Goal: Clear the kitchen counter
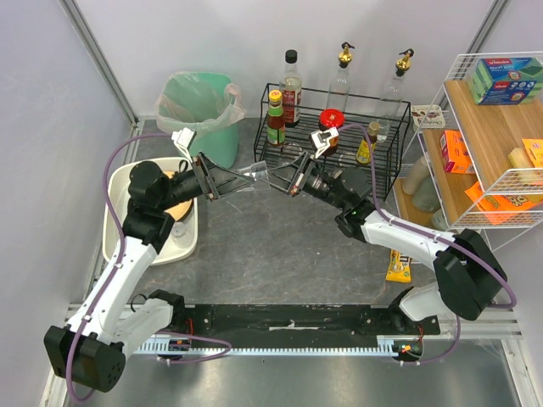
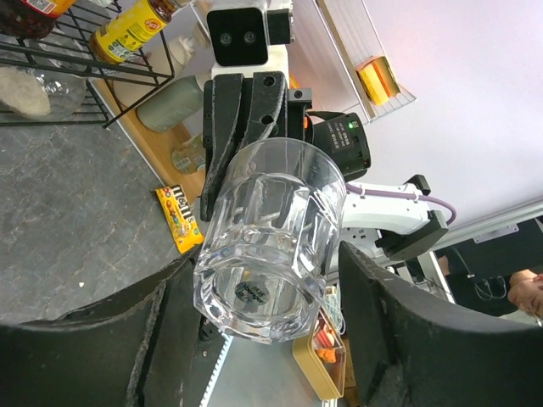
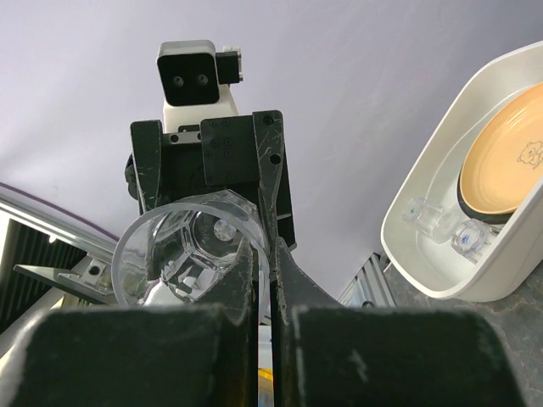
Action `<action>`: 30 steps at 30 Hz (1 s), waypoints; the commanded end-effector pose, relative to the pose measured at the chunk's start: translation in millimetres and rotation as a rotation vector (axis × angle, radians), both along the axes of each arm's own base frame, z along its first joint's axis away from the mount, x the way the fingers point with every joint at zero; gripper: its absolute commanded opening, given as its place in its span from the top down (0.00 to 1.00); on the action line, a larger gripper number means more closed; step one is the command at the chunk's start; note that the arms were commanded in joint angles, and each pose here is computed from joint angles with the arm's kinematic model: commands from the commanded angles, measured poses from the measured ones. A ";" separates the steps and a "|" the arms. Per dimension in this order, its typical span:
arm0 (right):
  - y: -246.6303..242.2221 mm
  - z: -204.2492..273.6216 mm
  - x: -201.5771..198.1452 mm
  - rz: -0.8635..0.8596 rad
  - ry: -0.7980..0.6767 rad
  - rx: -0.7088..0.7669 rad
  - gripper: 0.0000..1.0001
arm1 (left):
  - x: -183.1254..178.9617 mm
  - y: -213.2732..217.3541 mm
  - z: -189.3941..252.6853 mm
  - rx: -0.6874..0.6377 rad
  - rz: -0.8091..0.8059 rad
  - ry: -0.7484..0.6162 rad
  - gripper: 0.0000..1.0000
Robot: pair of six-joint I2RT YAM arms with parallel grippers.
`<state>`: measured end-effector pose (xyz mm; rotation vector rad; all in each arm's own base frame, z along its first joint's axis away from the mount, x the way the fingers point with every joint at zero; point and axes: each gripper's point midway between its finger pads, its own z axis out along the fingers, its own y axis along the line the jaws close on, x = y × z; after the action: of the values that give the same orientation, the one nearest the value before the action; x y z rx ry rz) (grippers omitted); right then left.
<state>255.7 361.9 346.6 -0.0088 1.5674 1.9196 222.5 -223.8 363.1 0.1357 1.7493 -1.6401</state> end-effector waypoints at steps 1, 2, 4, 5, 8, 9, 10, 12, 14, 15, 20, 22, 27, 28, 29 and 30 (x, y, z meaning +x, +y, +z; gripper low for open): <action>0.1 1.2 -4.1 0.005 -0.045 -0.019 1.00 | 1.2 1.0 17.1 0.003 0.018 -0.067 0.34; 0.0 -0.2 -3.4 0.001 -0.043 -0.026 1.00 | 1.9 0.6 16.2 0.005 0.018 -0.064 0.39; 0.8 -3.1 -2.5 -0.004 -0.041 -0.044 1.00 | 3.9 0.7 13.5 0.014 0.025 -0.059 0.53; 0.8 -4.1 -2.4 -0.007 -0.041 -0.055 1.00 | 4.5 1.3 13.0 0.018 0.028 -0.058 0.63; -1.0 -10.6 1.1 -0.032 -0.034 -0.096 0.84 | 10.6 4.3 9.5 0.056 0.072 -0.056 0.93; -2.8 -12.1 0.6 -0.044 -0.047 -0.110 0.73 | 14.3 6.8 5.6 0.085 0.099 -0.059 0.98; -6.7 -14.7 3.1 -0.073 -0.058 -0.129 0.58 | 17.4 10.0 3.9 0.112 0.129 -0.057 0.98; -13.9 -25.8 8.1 -0.133 -0.049 -0.194 0.36 | 23.9 18.3 -8.6 0.196 0.191 -0.034 0.98; -22.4 -39.5 14.6 -0.194 -0.044 -0.280 0.18 | 32.1 29.4 -17.1 0.279 0.263 -0.023 0.98; -27.1 -46.9 17.0 -0.222 -0.053 -0.322 0.11 | 34.8 34.9 -19.5 0.319 0.295 -0.022 0.98; -57.2 -80.6 30.0 -0.374 -0.008 -0.528 0.02 | 53.1 77.2 -44.6 0.554 0.505 0.041 0.98; -70.6 -88.5 33.7 -0.430 0.008 -0.593 0.02 | 58.8 98.5 -58.4 0.656 0.600 0.089 0.98; -91.2 -106.7 32.1 -0.495 0.021 -0.677 0.02 | 69.2 163.5 -90.1 0.870 0.889 0.253 0.98; -93.4 -110.2 30.8 -0.498 0.023 -0.684 0.02 | 70.3 174.1 -97.2 0.897 0.930 0.293 0.98; -94.6 -113.6 29.3 -0.496 0.030 -0.688 0.02 | 72.2 182.8 -103.3 0.905 0.970 0.336 0.98; -96.2 -117.1 28.3 -0.496 0.034 -0.693 0.02 | 72.1 191.7 -110.5 0.919 1.004 0.378 0.98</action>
<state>284.7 284.7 244.8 0.0930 1.9364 1.0688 295.3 -94.8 273.0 -0.3712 2.1539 -0.4559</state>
